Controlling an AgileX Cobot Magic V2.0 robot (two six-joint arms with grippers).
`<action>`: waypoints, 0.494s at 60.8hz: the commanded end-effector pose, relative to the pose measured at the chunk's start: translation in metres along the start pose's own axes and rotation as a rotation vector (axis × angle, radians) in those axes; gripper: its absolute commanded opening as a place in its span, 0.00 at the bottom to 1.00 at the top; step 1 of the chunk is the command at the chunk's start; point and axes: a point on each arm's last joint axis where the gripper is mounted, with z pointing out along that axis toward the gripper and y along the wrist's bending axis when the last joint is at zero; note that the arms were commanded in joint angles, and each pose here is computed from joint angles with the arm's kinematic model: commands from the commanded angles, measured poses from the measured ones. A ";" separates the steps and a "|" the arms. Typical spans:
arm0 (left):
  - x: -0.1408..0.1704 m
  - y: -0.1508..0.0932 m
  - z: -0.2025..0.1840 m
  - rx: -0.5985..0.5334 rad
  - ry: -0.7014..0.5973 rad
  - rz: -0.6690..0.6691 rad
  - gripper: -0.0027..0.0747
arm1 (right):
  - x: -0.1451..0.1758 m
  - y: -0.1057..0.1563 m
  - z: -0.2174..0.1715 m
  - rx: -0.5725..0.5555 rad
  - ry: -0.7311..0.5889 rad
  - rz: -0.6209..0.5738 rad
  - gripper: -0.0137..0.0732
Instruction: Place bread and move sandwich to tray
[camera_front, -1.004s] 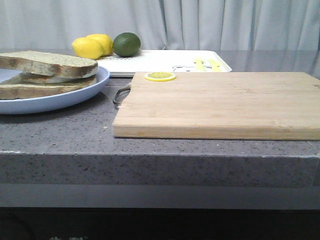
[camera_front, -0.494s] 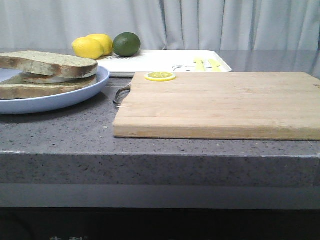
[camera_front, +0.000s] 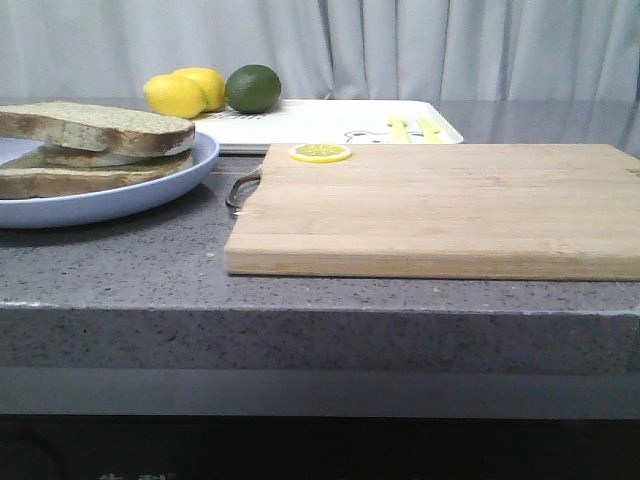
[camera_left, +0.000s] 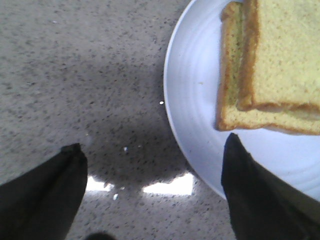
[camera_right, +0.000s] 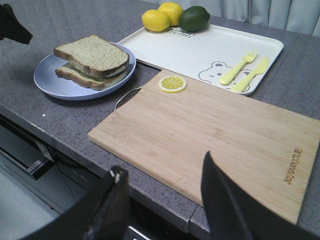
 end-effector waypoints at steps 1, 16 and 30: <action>-0.017 0.004 -0.001 0.071 -0.075 -0.035 0.74 | -0.011 -0.001 0.000 0.016 -0.070 0.002 0.57; -0.028 0.015 0.031 0.100 -0.046 -0.098 0.68 | -0.011 -0.001 0.000 0.016 -0.070 0.002 0.57; -0.035 0.013 0.052 0.178 -0.046 -0.152 0.48 | -0.011 -0.001 0.000 0.016 -0.070 0.002 0.57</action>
